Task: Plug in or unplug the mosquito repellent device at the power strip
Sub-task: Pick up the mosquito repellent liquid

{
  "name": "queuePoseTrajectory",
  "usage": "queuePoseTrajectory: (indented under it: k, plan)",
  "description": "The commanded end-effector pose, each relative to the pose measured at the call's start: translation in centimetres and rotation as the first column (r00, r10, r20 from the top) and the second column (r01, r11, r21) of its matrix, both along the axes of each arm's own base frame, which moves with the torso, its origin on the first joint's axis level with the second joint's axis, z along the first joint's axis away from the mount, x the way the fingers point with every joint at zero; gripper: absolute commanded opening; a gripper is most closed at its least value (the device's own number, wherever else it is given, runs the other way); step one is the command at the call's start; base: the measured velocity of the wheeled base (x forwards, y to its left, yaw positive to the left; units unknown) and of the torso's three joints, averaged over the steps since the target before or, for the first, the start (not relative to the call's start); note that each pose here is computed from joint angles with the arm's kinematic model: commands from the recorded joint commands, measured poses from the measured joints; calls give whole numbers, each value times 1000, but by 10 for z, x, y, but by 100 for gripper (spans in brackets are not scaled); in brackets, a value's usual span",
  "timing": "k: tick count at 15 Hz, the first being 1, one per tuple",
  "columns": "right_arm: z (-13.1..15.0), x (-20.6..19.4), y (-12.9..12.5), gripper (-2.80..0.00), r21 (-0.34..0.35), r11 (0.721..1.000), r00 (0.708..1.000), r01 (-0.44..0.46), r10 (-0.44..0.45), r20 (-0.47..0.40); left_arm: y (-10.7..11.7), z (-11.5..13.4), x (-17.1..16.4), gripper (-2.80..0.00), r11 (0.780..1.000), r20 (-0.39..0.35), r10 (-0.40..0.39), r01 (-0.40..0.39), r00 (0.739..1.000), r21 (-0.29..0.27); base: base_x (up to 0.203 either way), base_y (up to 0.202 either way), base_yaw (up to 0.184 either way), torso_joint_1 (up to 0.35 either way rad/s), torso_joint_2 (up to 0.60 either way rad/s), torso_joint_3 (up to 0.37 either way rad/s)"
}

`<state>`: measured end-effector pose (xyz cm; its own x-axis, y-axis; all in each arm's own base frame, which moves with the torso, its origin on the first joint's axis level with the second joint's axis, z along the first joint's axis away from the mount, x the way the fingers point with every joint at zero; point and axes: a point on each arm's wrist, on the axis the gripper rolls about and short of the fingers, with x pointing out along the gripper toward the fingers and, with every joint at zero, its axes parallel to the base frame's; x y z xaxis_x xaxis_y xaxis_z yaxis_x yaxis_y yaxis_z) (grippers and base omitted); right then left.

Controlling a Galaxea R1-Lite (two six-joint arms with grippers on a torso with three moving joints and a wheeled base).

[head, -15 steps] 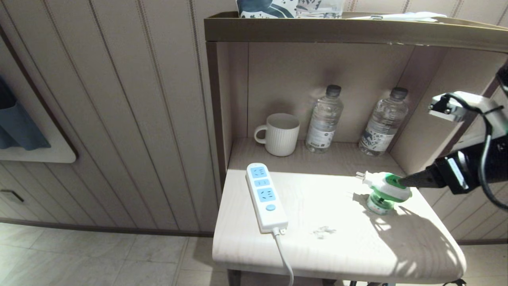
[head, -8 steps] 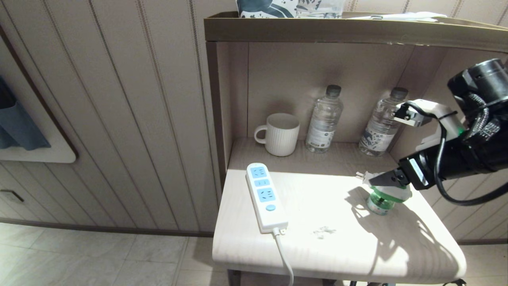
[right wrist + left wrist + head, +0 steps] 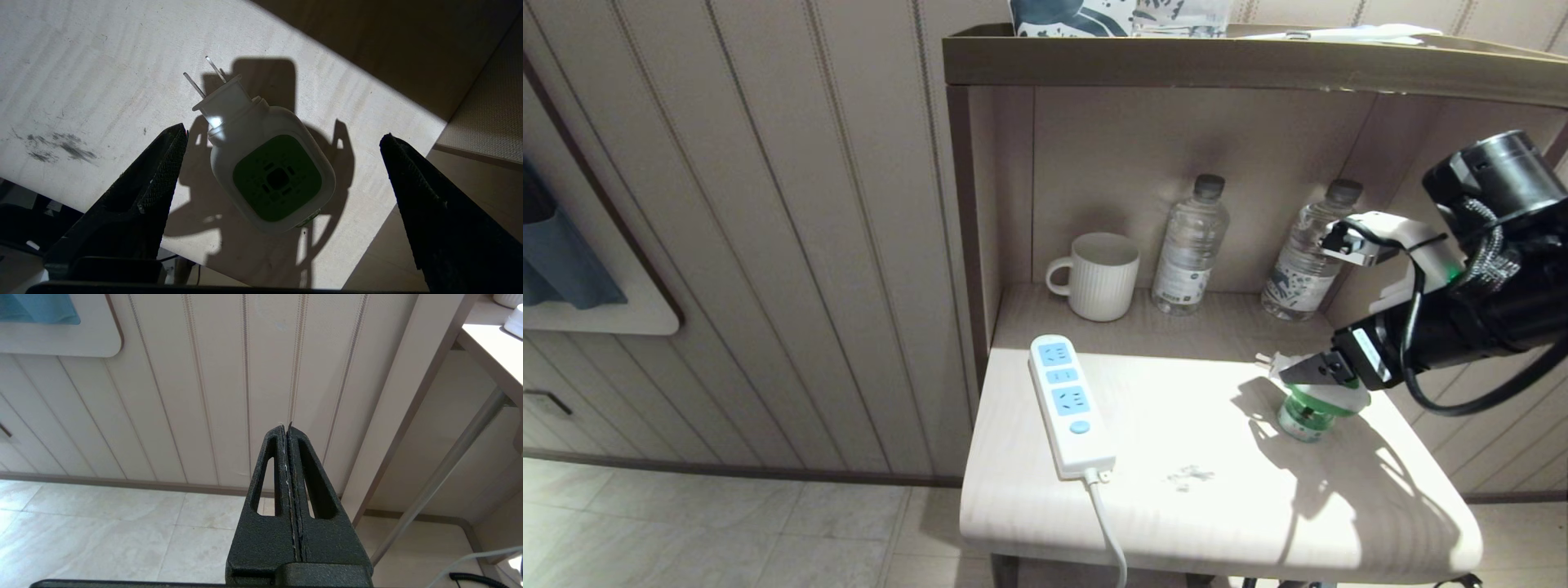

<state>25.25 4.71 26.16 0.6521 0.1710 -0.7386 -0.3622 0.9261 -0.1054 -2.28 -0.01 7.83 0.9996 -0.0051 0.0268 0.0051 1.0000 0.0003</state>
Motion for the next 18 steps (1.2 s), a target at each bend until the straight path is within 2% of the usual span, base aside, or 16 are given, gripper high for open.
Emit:
queuePoseTrajectory:
  k: [1,4,16,18]
  plan:
    - [-4,3,1,0,-4,1000,1000,-2,2,-15,0,0,0,-280,1000,1,0,0,1000,0,0,0,0,0,0,0]
    - [-8,15,3,0,-5,1000,1000,4,-3,31,0,0,0,-280,1000,1,-1,1,1000,0,0,0,0,0,0,0]
    - [-6,21,2,0,-31,999,998,35,-33,54,0,0,0,-280,1000,1,0,0,1000,0,0,0,0,0,0,0]
    - [-10,27,3,0,-67,995,996,67,-63,56,0,0,0,-280,1000,1,0,0,1000,0,0,0,0,0,0,0]
